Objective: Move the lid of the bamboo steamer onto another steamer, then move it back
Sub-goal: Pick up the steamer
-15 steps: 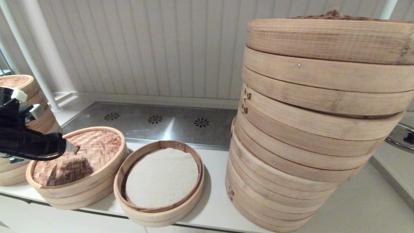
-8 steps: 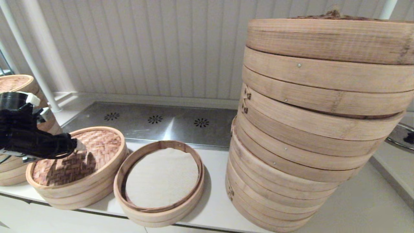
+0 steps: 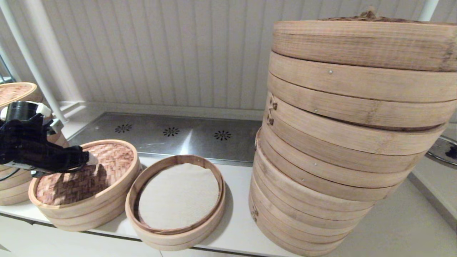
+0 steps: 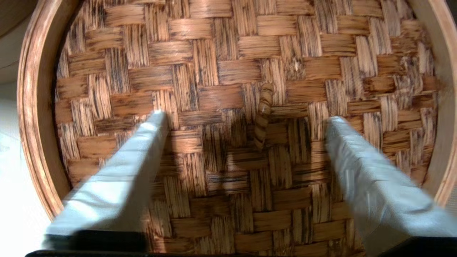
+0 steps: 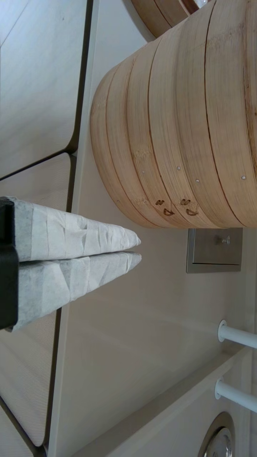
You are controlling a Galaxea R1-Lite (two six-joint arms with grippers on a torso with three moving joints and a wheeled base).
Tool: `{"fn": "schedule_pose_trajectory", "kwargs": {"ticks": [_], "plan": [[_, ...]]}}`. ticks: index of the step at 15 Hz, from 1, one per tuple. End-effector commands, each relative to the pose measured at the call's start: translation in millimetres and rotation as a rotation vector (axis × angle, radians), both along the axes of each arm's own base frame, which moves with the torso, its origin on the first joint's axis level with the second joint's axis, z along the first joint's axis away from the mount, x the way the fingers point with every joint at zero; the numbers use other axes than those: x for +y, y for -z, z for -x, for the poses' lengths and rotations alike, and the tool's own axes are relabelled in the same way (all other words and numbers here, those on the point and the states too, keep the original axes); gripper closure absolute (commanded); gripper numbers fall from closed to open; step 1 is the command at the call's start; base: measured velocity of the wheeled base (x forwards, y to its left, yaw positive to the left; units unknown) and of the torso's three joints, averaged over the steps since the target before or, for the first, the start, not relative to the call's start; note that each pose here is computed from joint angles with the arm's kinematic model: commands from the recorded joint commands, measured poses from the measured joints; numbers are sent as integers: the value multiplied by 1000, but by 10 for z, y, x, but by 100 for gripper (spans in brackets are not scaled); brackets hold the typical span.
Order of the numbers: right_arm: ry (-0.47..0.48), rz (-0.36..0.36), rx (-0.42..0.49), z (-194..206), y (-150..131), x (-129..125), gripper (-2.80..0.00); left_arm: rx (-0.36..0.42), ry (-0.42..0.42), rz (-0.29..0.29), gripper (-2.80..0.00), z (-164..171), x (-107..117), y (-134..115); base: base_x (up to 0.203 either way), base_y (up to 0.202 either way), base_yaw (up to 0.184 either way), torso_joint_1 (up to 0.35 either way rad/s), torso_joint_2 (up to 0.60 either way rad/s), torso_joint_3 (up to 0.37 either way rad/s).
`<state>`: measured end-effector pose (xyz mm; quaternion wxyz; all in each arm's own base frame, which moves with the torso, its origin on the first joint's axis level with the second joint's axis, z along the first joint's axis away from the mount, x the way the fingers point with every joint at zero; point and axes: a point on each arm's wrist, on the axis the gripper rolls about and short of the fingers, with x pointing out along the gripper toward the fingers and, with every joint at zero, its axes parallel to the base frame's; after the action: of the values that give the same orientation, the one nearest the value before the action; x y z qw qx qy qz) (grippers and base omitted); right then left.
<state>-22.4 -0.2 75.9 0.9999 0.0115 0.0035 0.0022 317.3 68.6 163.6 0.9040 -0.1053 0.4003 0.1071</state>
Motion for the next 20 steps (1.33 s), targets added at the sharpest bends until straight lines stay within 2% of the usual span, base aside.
{"fn": "schedule_pose_trajectory", "kwargs": {"ticks": [1, 9, 15, 20], "plan": [[0, 0, 1, -1, 0, 0, 0, -3, 1, 0, 0, 4, -8, -12, 0, 0, 0, 0, 0, 0], [1, -1, 1, -1, 0, 0, 0, -1, 16, 1, 0, 30, -54, -12, 0, 0, 0, 0, 0, 0], [1, 0, 1, -1, 0, 0, 0, -41, 12, -6, 0, 5, -49, -46, 0, 0, 0, 0, 0, 0], [1, 0, 1, -1, 0, 0, 0, -84, -1, -1, 0, 81, -64, -184, 0, 0, 0, 0, 0, 0]]}}
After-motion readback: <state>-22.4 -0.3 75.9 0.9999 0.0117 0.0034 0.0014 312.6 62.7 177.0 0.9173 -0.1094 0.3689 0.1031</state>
